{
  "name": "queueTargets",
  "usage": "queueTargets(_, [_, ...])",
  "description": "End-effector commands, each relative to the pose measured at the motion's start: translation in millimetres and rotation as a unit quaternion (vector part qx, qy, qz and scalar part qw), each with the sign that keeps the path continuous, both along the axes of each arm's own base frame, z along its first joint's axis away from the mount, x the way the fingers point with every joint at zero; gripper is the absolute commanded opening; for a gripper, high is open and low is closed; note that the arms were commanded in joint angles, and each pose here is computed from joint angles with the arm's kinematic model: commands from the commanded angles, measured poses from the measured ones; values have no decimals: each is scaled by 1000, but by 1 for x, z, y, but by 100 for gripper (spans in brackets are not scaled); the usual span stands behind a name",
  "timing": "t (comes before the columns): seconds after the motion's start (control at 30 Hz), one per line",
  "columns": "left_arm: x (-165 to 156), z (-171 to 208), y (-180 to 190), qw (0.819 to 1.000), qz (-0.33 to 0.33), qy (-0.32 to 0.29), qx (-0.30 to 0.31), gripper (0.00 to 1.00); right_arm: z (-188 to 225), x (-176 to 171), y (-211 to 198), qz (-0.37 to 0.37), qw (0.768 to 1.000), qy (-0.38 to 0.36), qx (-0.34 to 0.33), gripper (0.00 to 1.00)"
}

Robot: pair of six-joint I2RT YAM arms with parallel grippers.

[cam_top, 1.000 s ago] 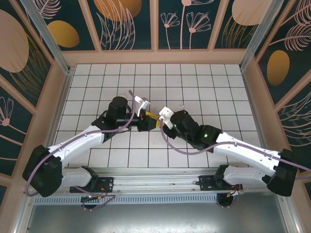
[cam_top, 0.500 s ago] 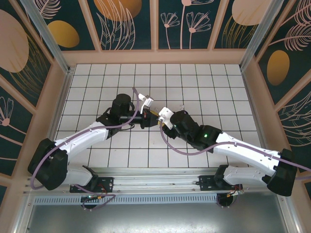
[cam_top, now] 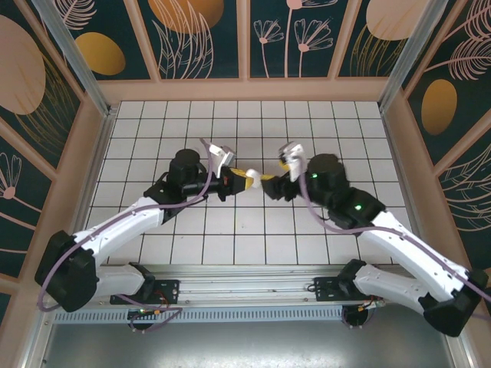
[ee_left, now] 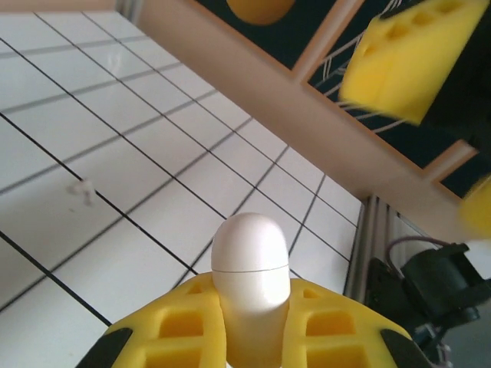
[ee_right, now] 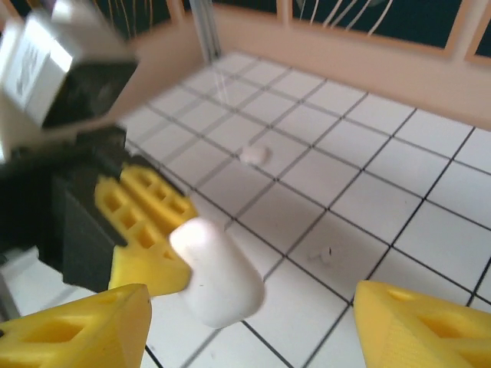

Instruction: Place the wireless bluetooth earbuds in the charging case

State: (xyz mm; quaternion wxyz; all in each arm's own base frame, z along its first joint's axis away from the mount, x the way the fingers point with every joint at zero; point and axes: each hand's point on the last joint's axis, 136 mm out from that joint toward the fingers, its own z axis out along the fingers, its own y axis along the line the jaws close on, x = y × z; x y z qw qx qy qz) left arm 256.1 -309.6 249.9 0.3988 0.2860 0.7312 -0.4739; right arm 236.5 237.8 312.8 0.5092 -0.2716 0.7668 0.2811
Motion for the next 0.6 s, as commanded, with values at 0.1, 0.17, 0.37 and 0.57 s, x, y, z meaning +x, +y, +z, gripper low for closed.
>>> queueTargets(0.1, [1, 39, 19, 990, 49, -116, -59, 0, 30, -8, 5, 57, 987, 78, 127, 71])
queueTargets(0.17, [-5, 50, 21, 986, 41, -143, -80, 0, 27, -9, 12, 78, 982, 97, 139, 71])
queueTargets(0.37, [-25, 75, 20, 974, 1, -186, -126, 0, 30, -17, 28, 133, 967, 106, 189, 71])
queueTargets(0.57, [-38, 84, 17, 969, -33, -196, -147, 0, 34, -30, 34, 178, 957, 97, 205, 71])
